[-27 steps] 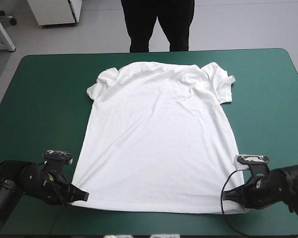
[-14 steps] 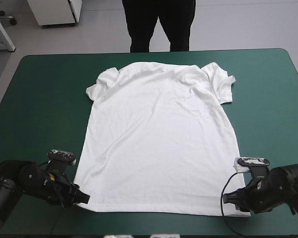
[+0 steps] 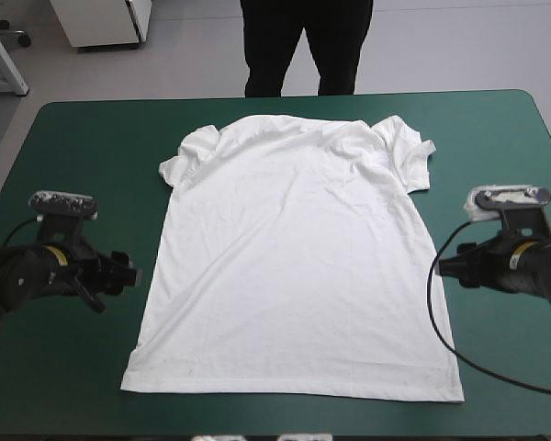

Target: Fold the cloth

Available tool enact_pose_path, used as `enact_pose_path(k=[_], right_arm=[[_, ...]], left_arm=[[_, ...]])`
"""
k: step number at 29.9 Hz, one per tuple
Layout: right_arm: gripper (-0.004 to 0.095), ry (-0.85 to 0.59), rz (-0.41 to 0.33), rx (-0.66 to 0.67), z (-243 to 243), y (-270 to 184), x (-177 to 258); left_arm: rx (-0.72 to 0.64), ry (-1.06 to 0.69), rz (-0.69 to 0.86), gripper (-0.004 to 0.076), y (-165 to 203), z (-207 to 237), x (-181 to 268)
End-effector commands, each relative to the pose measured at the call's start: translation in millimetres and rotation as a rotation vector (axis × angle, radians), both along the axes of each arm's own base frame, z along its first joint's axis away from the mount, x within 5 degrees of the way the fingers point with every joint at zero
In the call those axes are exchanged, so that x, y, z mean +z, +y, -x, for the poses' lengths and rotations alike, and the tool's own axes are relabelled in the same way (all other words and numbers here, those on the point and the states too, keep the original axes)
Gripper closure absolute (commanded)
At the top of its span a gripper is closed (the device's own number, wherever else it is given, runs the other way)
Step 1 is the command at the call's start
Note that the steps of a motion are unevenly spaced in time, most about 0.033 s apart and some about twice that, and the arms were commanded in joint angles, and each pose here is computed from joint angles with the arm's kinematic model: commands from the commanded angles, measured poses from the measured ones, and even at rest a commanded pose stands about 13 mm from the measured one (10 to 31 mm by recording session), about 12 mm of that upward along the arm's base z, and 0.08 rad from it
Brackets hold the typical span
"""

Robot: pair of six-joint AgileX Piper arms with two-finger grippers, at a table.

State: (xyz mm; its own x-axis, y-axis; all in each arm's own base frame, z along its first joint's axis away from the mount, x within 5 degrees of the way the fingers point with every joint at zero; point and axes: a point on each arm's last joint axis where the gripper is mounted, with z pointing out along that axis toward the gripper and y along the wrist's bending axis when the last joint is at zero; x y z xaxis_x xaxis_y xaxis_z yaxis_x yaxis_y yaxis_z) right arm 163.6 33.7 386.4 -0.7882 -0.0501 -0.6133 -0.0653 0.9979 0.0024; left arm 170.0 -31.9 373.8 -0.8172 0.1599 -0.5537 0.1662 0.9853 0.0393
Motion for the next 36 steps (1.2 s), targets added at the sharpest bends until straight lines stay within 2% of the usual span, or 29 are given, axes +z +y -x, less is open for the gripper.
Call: enact_pose_path(k=[1, 4, 11, 15, 19, 27, 36], right_arm=[[0.0359, -0.170, 0.010, -0.002, -21, 2, 38], [0.0400, -0.176, 0.021, 0.007, -42, 7, 48], [0.0401, -0.124, 0.046, 0.020, -88, 20, 44], [0.0401, -0.101, 0.044, 0.023, -98, 23, 39], [0.0401, -0.104, 0.055, 0.021, -98, 22, 39], [0.0401, -0.104, 0.062, 0.019, -98, 21, 39], [0.0463, -0.102, 0.055, 0.020, -98, 22, 39]], left_arm=[[0.015, -0.120, 0.009, 0.0181, -4, -28, 26], [0.017, -0.087, 0.005, 0.0181, -11, -59, 28], [0.015, 0.020, -0.009, 0.0181, -28, -132, 10], [0.021, 0.113, -0.020, 0.0182, -32, -164, -12], [0.051, 0.190, 0.056, 0.0197, -25, -194, -39], [0.052, 0.252, 0.057, 0.0232, -15, -224, -81], [0.032, 0.282, 0.073, 0.0234, -20, -249, -117]])
